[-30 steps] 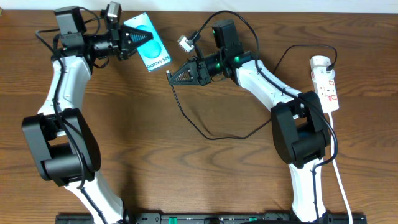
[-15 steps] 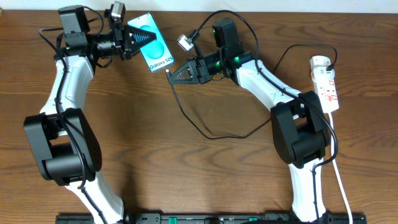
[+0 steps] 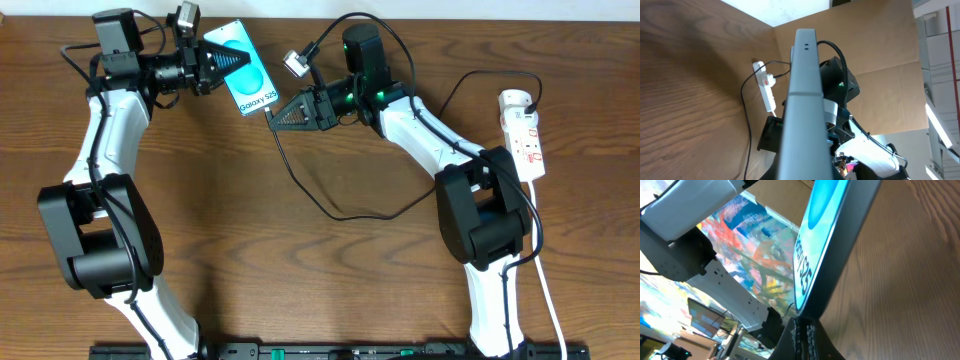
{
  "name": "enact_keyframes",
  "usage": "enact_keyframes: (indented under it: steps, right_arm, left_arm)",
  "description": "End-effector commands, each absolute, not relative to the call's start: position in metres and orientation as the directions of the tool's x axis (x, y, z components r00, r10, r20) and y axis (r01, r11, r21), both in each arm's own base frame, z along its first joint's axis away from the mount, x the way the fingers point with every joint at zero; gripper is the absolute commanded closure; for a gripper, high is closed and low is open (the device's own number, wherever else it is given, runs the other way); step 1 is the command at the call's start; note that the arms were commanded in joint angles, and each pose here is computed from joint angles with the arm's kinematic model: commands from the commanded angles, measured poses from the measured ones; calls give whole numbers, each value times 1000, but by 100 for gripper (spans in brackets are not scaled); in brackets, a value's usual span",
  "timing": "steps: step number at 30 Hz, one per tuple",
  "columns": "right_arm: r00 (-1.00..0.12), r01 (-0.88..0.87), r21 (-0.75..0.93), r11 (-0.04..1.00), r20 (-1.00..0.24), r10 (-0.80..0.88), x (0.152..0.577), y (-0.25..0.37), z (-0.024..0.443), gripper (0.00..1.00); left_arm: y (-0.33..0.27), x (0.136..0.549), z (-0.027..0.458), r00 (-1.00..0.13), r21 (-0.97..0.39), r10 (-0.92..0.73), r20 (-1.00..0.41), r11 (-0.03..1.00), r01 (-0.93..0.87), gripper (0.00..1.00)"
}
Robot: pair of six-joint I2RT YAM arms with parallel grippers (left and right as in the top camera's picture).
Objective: Plug charger to phone and switch on socket
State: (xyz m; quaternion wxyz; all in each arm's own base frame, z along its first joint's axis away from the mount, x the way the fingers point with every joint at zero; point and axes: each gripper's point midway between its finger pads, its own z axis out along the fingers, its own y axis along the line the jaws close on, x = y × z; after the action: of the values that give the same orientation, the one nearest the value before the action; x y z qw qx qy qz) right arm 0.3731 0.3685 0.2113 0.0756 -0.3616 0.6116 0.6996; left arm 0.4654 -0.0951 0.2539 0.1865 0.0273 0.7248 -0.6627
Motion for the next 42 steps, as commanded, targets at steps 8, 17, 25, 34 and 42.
enact_keyframes:
  steps: [8,17,25,34,42]
  right_arm:
    - [-698,-554,784,-279,-620,-358,357,379,234,99]
    - [-721,-510,817,-268,-576,-386,348,384,230,99]
    - [-733,-501,827,-256,-562,-382,352,380,229,99]
    - [-733,-501,827,-256,-563,-382,352,380,229,99]
    - [-736,-508,824,-251,-566,-372,357,376,229,99]
  left_arm:
    - [-98,458,272,-912,-930,-181,-367,103,354,93]
    - [-98,458,272,-913,-930,-182,-366,103,353,93]
    - [-89,460,272,-915,-936,-201,-351,105,336,93]
    - [-89,460,272,-917,-938,-201,-345,105,330,93]
    - [-87,464,269,-914,-939,-220,-342,128,320,93]
